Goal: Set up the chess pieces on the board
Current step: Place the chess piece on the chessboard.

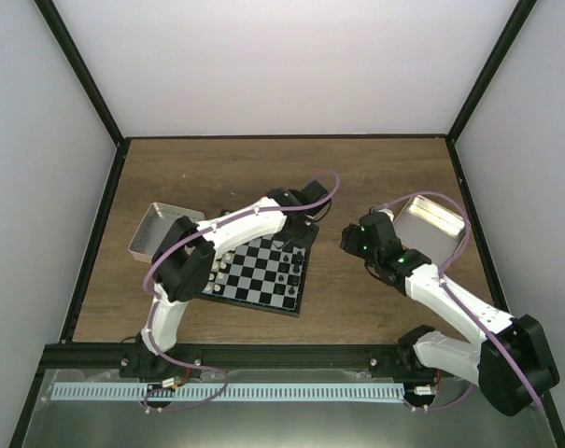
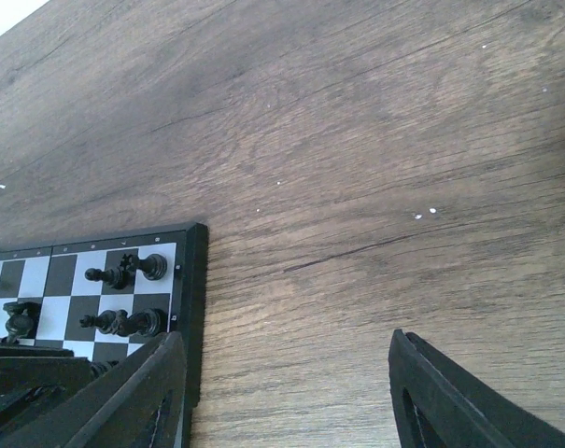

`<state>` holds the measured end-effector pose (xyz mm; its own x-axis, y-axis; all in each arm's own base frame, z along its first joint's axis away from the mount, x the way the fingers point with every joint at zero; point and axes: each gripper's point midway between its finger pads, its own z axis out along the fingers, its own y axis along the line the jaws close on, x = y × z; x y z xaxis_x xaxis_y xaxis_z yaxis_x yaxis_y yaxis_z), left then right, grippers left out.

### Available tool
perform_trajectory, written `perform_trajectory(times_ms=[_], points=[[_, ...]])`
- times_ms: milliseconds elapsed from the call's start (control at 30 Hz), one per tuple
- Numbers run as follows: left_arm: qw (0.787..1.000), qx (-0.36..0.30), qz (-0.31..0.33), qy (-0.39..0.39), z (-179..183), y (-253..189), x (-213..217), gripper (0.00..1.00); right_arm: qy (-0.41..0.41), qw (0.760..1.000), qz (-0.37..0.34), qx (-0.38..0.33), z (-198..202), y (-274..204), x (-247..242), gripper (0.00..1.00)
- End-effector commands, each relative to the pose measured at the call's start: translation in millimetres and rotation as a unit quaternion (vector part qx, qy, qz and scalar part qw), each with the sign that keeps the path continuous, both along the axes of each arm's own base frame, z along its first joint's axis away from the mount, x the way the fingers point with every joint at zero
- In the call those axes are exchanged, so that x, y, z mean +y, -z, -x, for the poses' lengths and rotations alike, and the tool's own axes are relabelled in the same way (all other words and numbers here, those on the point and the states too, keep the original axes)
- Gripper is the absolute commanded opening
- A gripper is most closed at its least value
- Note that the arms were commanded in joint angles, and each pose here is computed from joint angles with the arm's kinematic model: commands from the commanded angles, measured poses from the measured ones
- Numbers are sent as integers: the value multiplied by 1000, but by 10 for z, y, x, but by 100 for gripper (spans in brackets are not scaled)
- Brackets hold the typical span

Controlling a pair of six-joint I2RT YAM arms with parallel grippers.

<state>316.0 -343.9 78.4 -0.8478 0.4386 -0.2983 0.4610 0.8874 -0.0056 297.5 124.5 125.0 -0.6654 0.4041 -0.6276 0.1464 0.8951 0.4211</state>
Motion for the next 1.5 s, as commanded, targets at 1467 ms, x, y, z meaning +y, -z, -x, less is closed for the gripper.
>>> perform_trajectory(times_ms=[1467], points=[[995,-64,73,-26,-313,-521,101,39,-8,1000,-18,-21,-25,-142,31,61]])
